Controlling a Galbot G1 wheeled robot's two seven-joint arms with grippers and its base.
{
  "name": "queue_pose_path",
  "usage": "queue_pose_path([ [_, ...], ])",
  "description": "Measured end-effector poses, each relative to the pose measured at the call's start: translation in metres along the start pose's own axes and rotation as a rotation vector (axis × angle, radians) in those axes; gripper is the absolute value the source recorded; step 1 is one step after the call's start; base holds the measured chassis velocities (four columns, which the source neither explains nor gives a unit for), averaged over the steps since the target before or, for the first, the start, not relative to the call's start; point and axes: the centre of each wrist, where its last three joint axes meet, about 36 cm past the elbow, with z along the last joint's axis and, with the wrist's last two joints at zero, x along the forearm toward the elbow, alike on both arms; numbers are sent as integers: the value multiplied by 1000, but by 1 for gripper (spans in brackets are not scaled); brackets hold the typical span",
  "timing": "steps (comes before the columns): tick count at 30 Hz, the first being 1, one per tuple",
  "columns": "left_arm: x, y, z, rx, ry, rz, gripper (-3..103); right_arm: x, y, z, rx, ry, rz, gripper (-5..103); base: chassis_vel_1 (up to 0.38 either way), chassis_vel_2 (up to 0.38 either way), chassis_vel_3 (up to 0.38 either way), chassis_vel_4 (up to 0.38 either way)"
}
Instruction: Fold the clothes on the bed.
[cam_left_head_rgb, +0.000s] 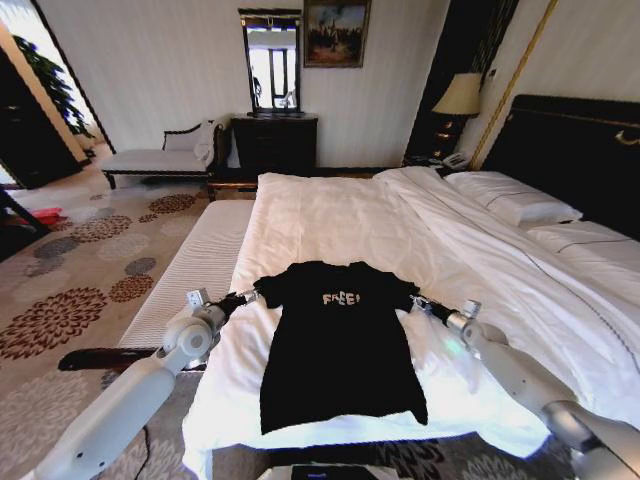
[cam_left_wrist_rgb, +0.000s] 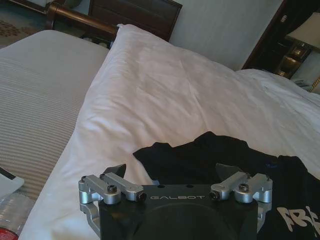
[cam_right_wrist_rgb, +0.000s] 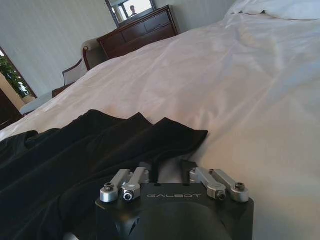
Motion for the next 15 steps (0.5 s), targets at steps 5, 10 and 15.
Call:
queue_pose_path([
  [5, 1, -1, 0, 3, -3, -4, 100, 3, 0, 0, 2, -3, -1, 15, 0, 0, 0, 0],
  [10, 5, 2, -1, 6, -14, -13, 100, 5, 2, -3, 6, -12, -3, 2, 0, 0, 0, 0],
  [15, 11, 7, -7, 14, -36, -27, 100, 15, 6, -4, 5, -32, 18, 0, 0, 0, 0, 0],
])
